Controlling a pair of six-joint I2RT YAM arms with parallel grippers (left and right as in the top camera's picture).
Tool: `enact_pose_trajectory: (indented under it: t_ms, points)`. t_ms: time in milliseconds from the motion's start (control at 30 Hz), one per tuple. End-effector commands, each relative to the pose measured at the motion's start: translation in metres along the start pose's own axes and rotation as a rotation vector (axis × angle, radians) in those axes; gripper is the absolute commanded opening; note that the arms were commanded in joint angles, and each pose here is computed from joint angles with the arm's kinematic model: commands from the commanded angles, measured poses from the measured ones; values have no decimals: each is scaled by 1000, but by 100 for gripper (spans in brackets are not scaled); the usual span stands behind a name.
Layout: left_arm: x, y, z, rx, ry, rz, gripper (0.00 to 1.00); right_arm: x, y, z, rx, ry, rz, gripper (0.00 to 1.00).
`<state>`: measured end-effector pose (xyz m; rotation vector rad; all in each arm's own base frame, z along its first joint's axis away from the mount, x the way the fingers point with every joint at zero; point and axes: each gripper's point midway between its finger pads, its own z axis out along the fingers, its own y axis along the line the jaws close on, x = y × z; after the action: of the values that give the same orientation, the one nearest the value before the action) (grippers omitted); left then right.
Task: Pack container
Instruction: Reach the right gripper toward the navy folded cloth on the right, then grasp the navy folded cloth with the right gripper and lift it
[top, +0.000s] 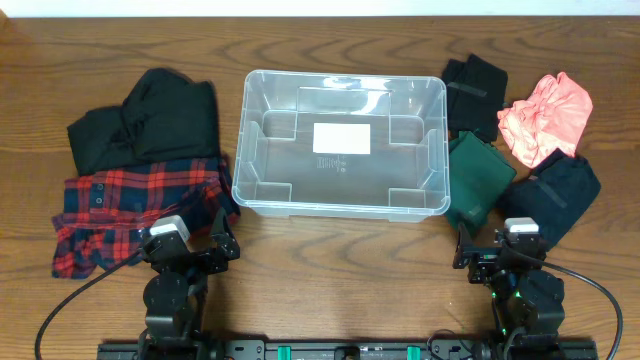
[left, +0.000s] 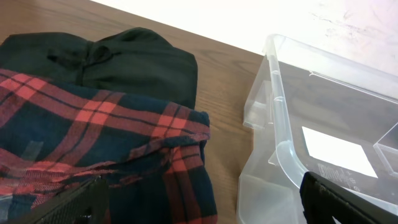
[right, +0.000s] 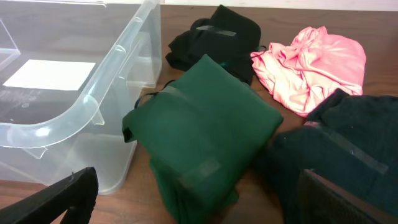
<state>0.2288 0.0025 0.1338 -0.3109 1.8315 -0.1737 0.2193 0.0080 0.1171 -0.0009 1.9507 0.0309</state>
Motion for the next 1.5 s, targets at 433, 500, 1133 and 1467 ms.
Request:
enact_pose_trajectory:
  t_ms: [433, 500, 1133, 1467]
  points:
    - [11, 5, 4, -16, 23, 4, 98, 0, 1, 0, -4, -4, -13, 99]
    - [11, 5, 4, -16, 24, 4, 98, 0, 1, 0, -4, -4, -13, 99]
    - [11, 5, 4, -16, 23, 4, 98, -93, 41, -37, -232, -62, 67, 99]
    - [11, 5, 4, -16, 24, 4, 98, -145, 67, -16, -331, 386, 120, 99]
